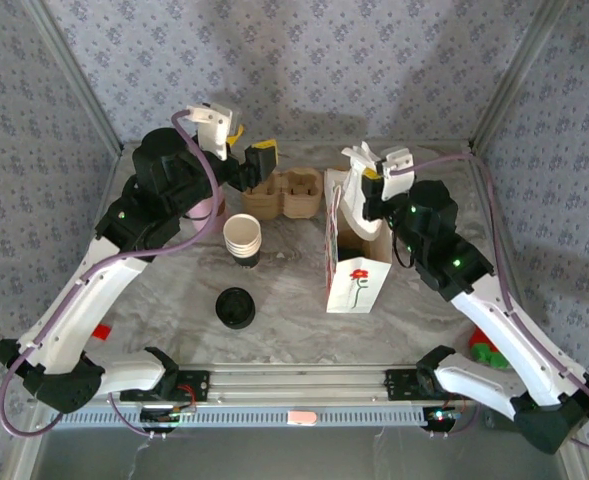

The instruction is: Pack the takeout coffee

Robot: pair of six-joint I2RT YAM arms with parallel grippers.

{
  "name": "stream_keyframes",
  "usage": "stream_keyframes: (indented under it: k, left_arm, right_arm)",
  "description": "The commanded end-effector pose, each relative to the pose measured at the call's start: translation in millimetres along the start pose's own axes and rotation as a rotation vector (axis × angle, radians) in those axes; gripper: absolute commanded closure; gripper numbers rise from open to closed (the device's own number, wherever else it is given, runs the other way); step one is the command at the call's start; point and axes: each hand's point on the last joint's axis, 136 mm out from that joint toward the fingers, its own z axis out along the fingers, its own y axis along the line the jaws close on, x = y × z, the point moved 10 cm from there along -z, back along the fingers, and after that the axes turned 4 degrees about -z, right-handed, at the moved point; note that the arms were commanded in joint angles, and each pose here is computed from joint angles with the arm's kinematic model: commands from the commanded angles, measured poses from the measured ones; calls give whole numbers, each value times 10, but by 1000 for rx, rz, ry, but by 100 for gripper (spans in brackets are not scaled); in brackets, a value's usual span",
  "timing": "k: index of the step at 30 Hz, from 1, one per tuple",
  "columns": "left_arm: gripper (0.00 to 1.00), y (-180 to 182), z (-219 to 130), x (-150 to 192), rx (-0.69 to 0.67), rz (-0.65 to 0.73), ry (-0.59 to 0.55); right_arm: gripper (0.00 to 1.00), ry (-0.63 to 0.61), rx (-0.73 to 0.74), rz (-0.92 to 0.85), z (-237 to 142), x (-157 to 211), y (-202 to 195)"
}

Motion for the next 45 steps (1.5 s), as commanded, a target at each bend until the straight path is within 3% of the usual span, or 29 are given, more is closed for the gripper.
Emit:
stream_keyframes:
  k: [1, 8, 29, 35, 41, 45]
  left_arm:
    - [24, -15, -33, -133, 7, -8, -31]
    - [24, -24, -14, -150, 17, -21, -27]
    - [24, -18, -23, -153, 4, -24, -18]
    - [24, -14, -15, -138, 1, -26, -11]
    - [24, -15, -1, -135, 5, -31, -12]
    - [24, -19, -7, -136, 10, -35, -13]
  right_arm:
    - [100, -70, 8, -5, -133, -61, -26]
    - [100, -78, 8, -43, -180, 37, -34]
    - [100, -52, -65, -106, 142, 461, 76]
    - [100, -42, -140, -118, 147, 554, 111]
    - [100, -47, -314, -59, 19, 405, 196]
    - [100, -59, -350, -48, -58, 298, 196]
